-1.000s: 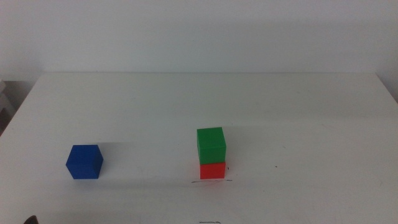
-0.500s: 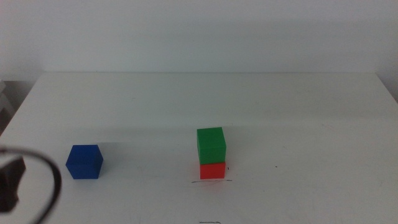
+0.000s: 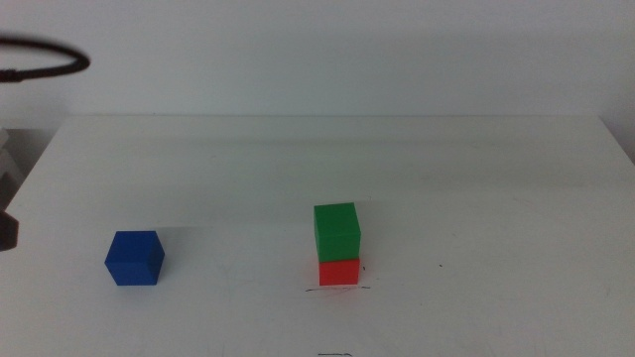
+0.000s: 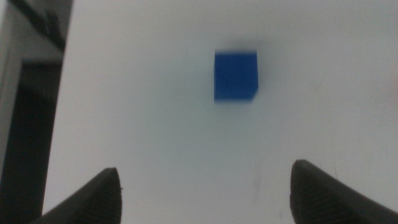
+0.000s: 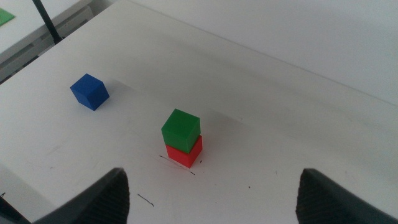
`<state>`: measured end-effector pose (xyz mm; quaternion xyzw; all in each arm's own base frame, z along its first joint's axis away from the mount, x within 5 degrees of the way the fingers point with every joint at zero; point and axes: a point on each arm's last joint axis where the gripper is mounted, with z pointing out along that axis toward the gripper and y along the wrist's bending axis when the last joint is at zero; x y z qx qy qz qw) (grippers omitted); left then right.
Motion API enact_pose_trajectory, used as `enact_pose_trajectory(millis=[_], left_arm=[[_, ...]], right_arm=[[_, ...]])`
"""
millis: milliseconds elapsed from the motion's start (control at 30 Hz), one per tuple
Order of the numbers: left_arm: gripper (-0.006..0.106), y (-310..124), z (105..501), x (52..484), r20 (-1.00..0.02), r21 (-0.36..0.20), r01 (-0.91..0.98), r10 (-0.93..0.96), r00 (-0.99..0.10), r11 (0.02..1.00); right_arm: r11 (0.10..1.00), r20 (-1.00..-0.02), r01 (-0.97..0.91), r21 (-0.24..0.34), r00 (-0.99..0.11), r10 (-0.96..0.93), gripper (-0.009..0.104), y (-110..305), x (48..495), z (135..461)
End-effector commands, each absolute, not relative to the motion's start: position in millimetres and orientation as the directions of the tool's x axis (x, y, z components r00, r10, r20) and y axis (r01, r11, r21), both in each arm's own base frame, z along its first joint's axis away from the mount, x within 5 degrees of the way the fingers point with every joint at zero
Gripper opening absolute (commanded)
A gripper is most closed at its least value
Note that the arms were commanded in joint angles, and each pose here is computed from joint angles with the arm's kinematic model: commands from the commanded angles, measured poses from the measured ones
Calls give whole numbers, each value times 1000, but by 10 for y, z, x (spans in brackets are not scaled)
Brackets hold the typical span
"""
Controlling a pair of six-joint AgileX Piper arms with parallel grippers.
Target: Stack red cubes first, then green, then blue cubes in a specific spot.
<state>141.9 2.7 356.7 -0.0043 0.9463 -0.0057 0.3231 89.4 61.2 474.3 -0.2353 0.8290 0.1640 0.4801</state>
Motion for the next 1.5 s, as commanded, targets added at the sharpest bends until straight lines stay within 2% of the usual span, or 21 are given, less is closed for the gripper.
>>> enact_pose_trajectory(millis=[0, 133, 267, 367, 567, 933, 1033, 1200, 1467], left_arm=[[91, 32, 3728, 1521, -591, -14, -3, -10, -806, 1000], [91, 27, 3733, 1711, -510, -28, 4, -11, -860, 1000], [91, -34, 3638, 1914, -496, -74, 80, 32, -868, 994], [91, -53, 3551, 2046, -478, -72, 144, 93, -874, 987], [91, -50, 3372, 2359, -480, -94, 125, 65, -875, 988], [91, -42, 3127, 2969, -325, -123, 129, 83, -942, 984], [91, -88, 3020, 3095, -290, -114, 125, 87, -953, 986], [91, -194, 2805, 3305, -231, -67, 159, 140, -963, 985], [91, -256, 2501, 3496, -177, -73, 144, 130, -976, 987]], right_arm=[[839, -913, -544, 26, -355, -202, 87, 597, 900, 4849], [839, -913, -544, 26, -355, -202, 87, 597, 900, 4849], [839, -913, -544, 26, -355, -202, 87, 597, 900, 4849], [839, -913, -544, 26, -355, -202, 87, 597, 900, 4849], [839, -913, -544, 26, -355, -202, 87, 597, 900, 4849], [838, -913, -544, 26, -355, -202, 87, 597, 900, 4849], [838, -913, -544, 26, -355, -202, 87, 597, 900, 4849], [838, -913, -544, 26, -355, -202, 87, 597, 900, 4849], [838, -913, -544, 26, -355, -202, 87, 597, 900, 4849]])
